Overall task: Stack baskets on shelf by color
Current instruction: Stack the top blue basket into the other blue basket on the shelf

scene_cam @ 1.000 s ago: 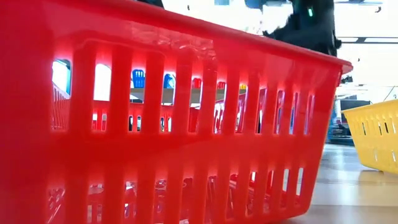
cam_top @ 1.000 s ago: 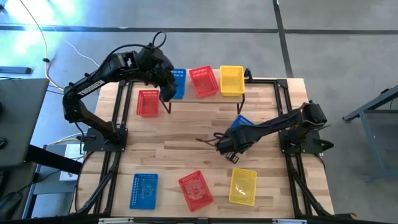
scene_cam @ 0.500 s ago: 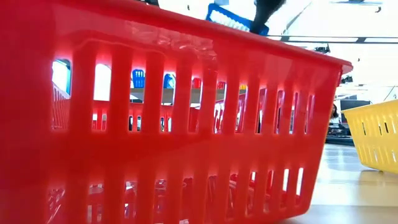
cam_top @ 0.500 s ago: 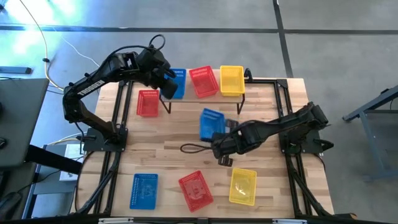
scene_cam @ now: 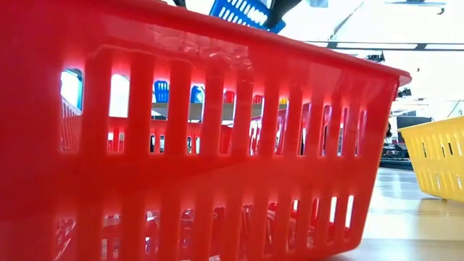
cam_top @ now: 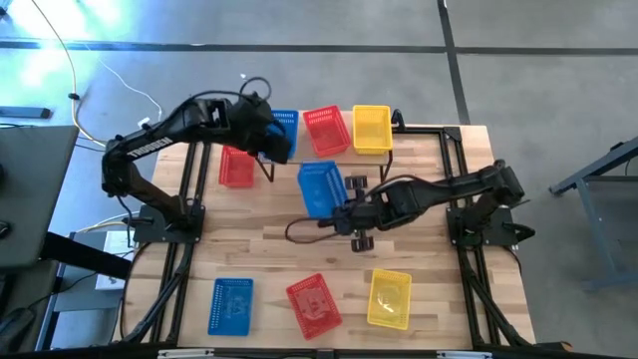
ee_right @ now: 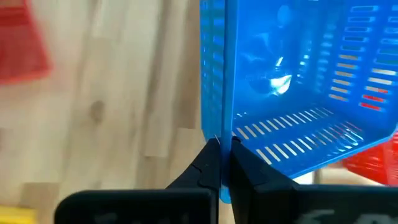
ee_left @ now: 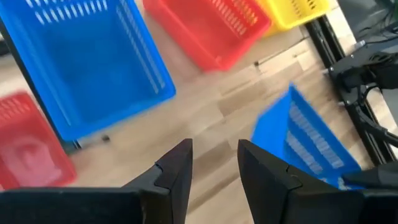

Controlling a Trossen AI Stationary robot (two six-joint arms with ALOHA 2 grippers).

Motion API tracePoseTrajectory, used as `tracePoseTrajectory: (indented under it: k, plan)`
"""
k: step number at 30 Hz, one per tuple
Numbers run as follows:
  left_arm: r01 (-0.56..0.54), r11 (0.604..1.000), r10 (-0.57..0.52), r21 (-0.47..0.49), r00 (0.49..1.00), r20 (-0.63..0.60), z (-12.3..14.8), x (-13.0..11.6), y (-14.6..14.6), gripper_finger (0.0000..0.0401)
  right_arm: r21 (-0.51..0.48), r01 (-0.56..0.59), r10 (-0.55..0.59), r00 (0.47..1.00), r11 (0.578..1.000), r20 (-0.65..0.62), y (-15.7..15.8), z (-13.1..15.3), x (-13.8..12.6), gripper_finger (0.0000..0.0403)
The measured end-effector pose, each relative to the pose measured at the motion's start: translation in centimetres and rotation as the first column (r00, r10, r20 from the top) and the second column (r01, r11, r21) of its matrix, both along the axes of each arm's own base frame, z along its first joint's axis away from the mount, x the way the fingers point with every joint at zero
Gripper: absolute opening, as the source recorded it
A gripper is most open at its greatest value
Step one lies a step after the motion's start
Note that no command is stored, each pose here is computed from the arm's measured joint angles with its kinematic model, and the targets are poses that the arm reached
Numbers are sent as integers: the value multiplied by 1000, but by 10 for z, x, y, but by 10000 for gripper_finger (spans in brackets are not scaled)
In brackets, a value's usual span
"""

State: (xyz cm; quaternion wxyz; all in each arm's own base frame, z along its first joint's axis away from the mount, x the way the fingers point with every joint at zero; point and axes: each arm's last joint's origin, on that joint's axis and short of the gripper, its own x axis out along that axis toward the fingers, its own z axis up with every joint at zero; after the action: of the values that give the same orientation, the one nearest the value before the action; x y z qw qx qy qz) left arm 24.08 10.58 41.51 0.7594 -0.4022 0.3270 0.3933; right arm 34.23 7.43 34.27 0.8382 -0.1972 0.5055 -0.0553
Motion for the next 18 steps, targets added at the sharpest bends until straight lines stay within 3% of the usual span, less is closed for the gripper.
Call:
tracePoseTrajectory:
  k: [7, 18]
  plan:
    - [-70, 997, 72, -39, 996, 47, -3, 12, -23, 117, -7, 72, -72, 997, 997, 9, -18, 0, 3, 0]
    - [-95, 989, 104, -118, 992, 74, -10, 29, -58, 117, 82, 44, -40, 998, 996, -50, -13, -14, 12, 0]
